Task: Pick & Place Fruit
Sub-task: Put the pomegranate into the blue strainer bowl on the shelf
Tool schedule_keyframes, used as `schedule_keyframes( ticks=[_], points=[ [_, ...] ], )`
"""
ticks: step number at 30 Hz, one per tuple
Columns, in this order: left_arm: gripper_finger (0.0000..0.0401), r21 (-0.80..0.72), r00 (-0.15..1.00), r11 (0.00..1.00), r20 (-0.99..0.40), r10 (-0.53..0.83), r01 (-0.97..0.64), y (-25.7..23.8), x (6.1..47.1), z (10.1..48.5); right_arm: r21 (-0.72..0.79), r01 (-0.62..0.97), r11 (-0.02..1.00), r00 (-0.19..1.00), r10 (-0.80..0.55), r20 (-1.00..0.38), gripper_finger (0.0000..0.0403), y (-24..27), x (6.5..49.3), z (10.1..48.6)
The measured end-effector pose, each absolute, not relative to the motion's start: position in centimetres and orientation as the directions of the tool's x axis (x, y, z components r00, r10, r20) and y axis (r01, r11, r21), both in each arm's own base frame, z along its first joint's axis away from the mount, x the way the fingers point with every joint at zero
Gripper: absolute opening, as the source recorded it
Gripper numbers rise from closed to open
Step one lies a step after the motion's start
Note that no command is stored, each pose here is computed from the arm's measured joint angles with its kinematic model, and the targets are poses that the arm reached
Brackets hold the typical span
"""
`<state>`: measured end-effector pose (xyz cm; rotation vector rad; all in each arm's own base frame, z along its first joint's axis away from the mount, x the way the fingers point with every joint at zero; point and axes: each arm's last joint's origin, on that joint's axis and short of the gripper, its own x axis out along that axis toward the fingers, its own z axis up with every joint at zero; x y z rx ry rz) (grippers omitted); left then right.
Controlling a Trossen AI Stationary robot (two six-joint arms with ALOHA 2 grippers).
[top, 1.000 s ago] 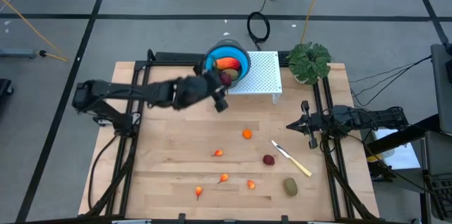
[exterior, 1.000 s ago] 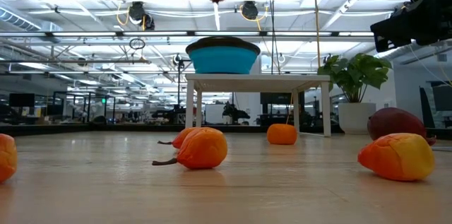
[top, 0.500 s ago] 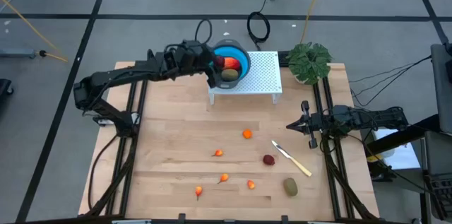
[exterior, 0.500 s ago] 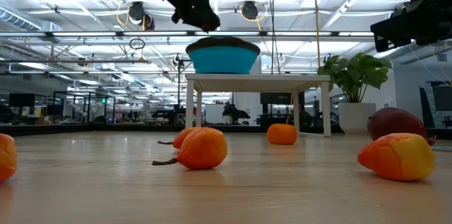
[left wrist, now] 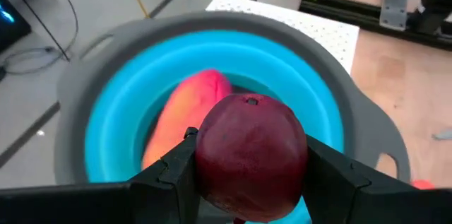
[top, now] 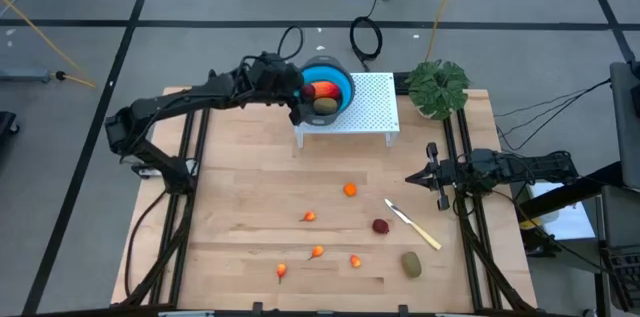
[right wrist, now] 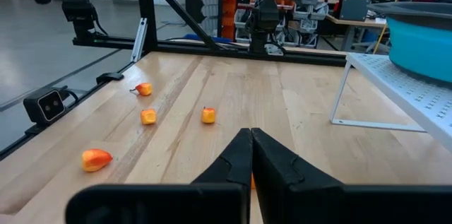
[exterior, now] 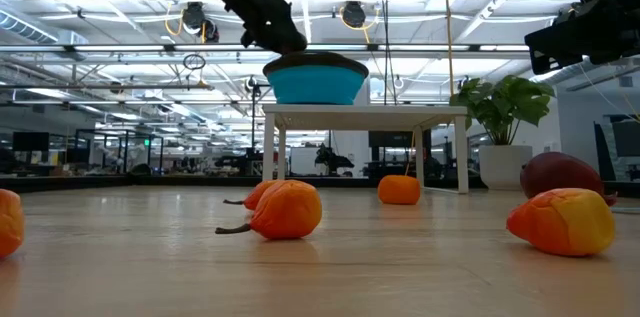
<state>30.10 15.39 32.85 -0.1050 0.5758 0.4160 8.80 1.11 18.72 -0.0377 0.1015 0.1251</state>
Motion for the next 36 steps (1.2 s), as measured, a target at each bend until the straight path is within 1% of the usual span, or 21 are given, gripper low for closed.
schedule_keyframes(
  ticks=[3,6,11,17,20,32,36],
  points=[
    [0.0186,0.029,0.699,0.907,-0.628,0.343,-0.419,15.8,30.4,33.4,-0.031,-0.126,0.992,0.987,0.122,-0.103,0.0000,1.1,8.8,18.7],
    [0.0186,0.054,0.656,0.915,-0.681,0.326,-0.399,16.5,31.6,34.4,-0.031,-0.126,0.992,0.987,0.122,-0.104,0.0000,1.1,8.8,18.7],
    [0.0186,0.075,0.551,0.932,-0.788,0.273,-0.354,17.4,33.2,34.5,-0.030,-0.126,0.992,0.987,0.122,-0.103,0.0000,1.1,8.8,18.7],
    [0.0186,0.073,0.463,0.938,-0.855,0.234,-0.339,18.1,34.3,34.1,-0.030,-0.126,0.992,0.987,0.123,-0.104,0.0000,1.1,8.8,18.7],
    [0.0186,0.071,0.443,0.939,-0.868,0.224,-0.337,18.2,34.6,33.7,-0.030,-0.126,0.992,0.987,0.123,-0.104,0.0000,1.1,8.8,18.7],
    [0.0187,0.072,0.442,0.939,-0.869,0.225,-0.336,18.2,34.7,33.7,-0.030,-0.126,0.992,0.987,0.123,-0.103,0.0000,1.1,8.8,18.7],
    [0.0198,0.075,0.442,0.940,-0.869,0.225,-0.332,18.2,34.7,33.7,-0.030,-0.126,0.992,0.987,0.123,-0.103,0.0000,1.1,8.8,18.7]
  ],
)
